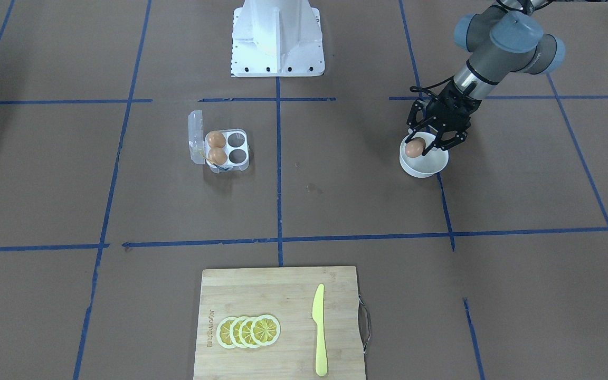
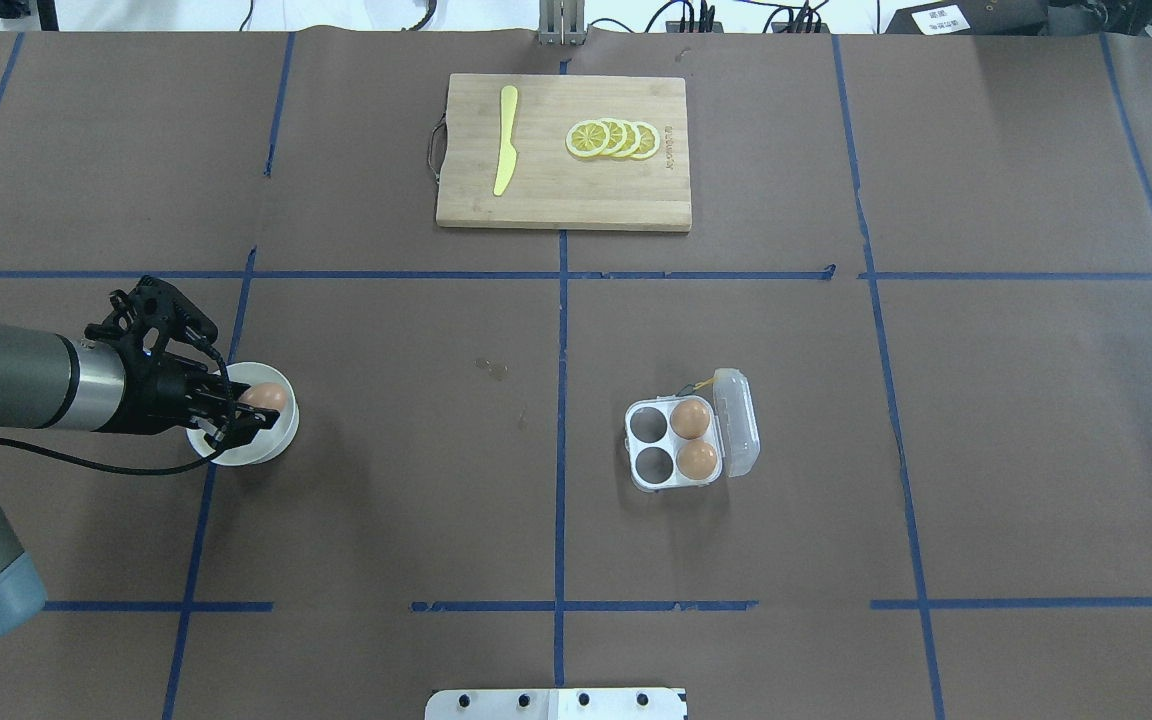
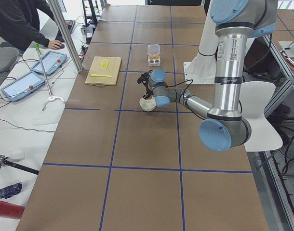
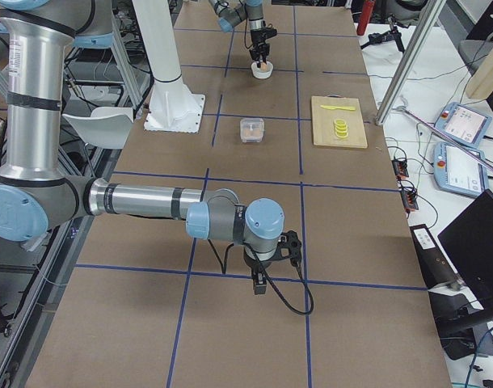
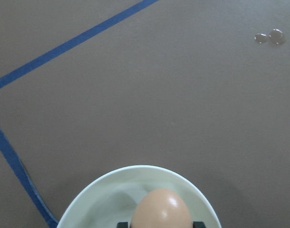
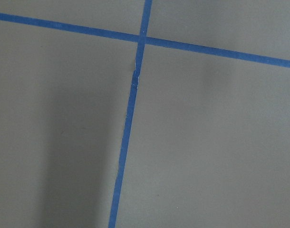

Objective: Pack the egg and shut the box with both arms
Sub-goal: 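Lift the brown egg out of the bowl with the left gripper, then carry the egg with the left gripper over to the clear egg carton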

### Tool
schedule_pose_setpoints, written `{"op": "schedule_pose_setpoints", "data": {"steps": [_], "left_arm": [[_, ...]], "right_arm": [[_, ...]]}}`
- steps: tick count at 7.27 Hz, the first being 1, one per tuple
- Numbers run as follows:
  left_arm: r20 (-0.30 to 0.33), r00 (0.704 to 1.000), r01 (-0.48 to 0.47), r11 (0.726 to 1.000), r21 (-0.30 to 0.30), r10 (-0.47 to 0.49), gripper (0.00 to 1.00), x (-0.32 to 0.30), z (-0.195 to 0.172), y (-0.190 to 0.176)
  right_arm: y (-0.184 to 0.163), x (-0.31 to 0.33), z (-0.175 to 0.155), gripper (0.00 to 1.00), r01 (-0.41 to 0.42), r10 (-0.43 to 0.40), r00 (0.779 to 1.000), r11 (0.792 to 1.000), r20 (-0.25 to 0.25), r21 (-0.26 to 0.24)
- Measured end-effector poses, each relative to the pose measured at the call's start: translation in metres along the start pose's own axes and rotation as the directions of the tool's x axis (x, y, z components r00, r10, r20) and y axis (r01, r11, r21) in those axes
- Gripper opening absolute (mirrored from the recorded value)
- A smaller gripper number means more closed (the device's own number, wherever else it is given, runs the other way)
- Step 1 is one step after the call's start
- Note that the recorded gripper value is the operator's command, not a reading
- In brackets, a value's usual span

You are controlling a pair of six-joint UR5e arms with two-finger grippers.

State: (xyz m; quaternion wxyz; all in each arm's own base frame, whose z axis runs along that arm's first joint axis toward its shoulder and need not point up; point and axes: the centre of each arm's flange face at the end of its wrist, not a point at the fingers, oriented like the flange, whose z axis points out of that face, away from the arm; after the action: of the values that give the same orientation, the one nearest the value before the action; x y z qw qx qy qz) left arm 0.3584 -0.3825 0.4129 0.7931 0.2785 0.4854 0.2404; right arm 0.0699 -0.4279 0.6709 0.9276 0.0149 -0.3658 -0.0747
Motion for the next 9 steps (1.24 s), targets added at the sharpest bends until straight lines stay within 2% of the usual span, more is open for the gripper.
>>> {"op": "schedule_pose_setpoints", "data": {"steps": [2,3,5,7,9], "left_arm": [[-0.045,0.999,-0.012,0.998,0.069,0.016,0.08,0.01,-0.007,-0.009],[-0.08,0.997,0.012,0.994,0.108,-0.003,0.07,0.018,-0.009,-0.017],[-0.188,0.98,0.106,0.974,0.198,-0.069,0.07,0.045,-0.01,-0.05],[-0.273,0.956,0.186,0.942,0.279,-0.107,0.06,0.08,-0.009,-0.1],[-0.329,0.94,0.224,0.887,0.403,-0.088,0.05,0.126,-0.003,-0.125]], "right_arm": [[0.0,0.0,0.0,1.0,0.0,0.0,1.0,1.0,0.0,0.0],[0.0,0.0,0.0,1.0,0.0,0.0,1.0,1.0,0.0,0.0],[0.0,0.0,0.0,1.0,0.0,0.0,1.0,1.0,0.0,0.001],[-0.001,0.0,0.0,1.0,-0.002,0.002,1.0,1.0,0.0,0.001],[-0.001,0.0,0.0,1.0,-0.005,0.005,1.0,1.0,-0.002,0.001]]}}
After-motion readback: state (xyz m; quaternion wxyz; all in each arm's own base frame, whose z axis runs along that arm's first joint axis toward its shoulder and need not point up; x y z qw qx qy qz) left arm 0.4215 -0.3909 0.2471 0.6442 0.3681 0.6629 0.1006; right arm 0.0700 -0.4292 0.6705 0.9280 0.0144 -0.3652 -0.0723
